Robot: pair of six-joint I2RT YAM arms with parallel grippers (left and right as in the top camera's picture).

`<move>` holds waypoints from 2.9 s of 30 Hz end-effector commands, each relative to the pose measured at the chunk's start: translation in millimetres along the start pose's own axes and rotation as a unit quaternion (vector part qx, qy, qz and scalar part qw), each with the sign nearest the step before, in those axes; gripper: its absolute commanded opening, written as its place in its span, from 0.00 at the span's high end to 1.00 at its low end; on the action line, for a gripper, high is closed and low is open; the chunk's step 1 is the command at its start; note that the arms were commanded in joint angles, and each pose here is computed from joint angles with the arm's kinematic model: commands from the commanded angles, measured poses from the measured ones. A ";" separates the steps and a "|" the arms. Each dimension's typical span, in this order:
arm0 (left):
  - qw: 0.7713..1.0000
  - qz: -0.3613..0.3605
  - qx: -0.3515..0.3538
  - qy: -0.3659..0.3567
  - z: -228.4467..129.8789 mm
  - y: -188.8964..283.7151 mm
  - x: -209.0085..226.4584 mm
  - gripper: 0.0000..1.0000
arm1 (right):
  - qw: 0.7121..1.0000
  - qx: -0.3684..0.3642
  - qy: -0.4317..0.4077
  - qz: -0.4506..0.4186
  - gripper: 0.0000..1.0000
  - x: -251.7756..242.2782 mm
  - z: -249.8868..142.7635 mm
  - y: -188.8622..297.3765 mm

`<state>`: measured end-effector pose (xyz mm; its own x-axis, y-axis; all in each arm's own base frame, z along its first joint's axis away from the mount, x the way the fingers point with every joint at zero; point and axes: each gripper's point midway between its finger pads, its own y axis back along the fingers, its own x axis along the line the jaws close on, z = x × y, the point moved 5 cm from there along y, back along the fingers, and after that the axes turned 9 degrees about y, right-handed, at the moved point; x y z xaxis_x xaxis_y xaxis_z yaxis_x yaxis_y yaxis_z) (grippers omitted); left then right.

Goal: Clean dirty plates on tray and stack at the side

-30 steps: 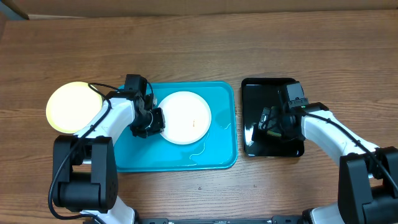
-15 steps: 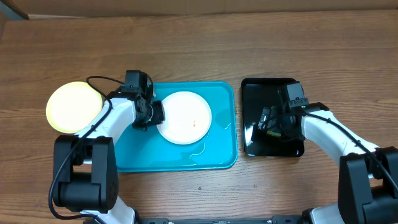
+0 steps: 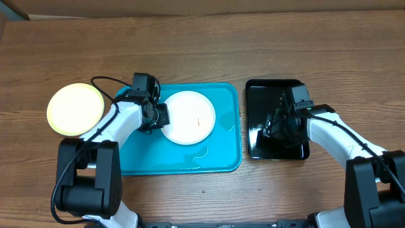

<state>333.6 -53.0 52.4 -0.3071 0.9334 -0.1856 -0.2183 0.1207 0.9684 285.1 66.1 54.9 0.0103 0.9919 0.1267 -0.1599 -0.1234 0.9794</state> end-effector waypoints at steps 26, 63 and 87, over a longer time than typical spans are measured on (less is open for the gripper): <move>0.992 0.061 0.080 0.077 -51.0 -20.0 24.2 0.96 | 0.996 0.020 0.055 -0.064 0.17 8.9 9.8 30.4; 0.993 0.055 0.069 0.076 -52.3 -26.3 25.8 0.96 | 0.991 -0.067 0.110 -0.031 0.26 20.0 38.5 22.8; 0.993 0.058 0.066 0.076 -51.7 -26.3 26.6 0.96 | 0.986 -0.128 0.107 -0.018 0.69 24.3 51.8 24.7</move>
<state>313.7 -57.5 48.8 -0.4380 0.8701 -0.2261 -0.1895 0.1565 0.9693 312.9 80.7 59.4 -0.1906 0.9816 0.0143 -0.3384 -0.0794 0.9376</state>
